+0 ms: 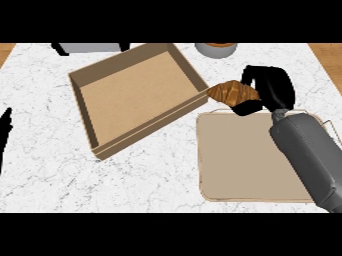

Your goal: Pick the croissant from the tray and place it in the cardboard box

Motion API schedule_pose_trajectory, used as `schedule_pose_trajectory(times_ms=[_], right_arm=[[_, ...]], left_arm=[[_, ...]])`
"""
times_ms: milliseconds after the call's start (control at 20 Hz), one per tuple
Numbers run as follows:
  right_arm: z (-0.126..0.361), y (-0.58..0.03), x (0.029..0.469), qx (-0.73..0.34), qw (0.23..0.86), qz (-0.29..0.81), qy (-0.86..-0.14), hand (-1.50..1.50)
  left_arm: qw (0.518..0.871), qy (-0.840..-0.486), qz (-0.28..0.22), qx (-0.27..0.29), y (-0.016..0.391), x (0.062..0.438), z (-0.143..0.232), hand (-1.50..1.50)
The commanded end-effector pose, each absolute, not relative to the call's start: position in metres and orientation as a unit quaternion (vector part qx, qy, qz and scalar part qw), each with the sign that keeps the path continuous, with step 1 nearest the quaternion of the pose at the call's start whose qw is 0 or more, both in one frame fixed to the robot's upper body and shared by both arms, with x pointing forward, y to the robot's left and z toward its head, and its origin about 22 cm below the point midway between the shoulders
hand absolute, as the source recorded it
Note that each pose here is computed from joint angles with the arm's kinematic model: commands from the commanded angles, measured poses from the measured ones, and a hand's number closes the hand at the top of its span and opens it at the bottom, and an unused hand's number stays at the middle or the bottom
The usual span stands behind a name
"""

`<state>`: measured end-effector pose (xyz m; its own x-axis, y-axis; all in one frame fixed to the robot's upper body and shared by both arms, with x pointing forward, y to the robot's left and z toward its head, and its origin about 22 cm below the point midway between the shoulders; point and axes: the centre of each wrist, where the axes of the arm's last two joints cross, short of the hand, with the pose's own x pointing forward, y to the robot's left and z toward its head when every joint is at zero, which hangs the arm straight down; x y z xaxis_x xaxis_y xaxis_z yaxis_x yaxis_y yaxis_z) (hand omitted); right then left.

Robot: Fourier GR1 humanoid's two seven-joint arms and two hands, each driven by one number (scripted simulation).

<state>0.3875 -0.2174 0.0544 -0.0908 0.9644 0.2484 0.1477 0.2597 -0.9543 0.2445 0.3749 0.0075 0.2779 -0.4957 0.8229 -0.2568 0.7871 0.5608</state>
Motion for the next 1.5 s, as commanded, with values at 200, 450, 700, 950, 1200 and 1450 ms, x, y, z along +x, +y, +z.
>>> schedule_pose_trajectory(times_ms=[200, 450, 700, 950, 1200, 1450], right_arm=[[0.13, -0.09, 0.345, -0.46, 0.466, 0.365, -0.662, 1.5], [0.181, -0.072, 0.341, -0.412, 0.503, 0.326, -0.686, 1.5], [0.192, -0.033, 0.377, -0.4, 0.525, 0.297, -0.69, 1.5], [0.185, -0.029, 0.398, -0.381, 0.564, 0.257, -0.686, 1.5], [0.192, -0.025, 0.427, -0.364, 0.584, 0.248, -0.682, 1.5], [0.192, -0.017, 0.439, -0.386, 0.591, 0.243, -0.665, 1.5]], left_arm=[[0.733, -0.605, -0.086, 0.298, 0.351, 0.257, 0.009, 0.0], [0.725, -0.615, -0.088, 0.298, 0.367, 0.266, 0.033, 0.0], [0.723, -0.62, -0.105, 0.287, 0.354, 0.257, 0.004, 0.0], [0.713, -0.632, -0.106, 0.284, 0.336, 0.266, 0.011, 0.0], [0.712, -0.635, -0.114, 0.277, 0.343, 0.276, 0.02, 0.0], [0.714, -0.637, -0.127, 0.262, 0.33, 0.279, 0.018, 0.0]])
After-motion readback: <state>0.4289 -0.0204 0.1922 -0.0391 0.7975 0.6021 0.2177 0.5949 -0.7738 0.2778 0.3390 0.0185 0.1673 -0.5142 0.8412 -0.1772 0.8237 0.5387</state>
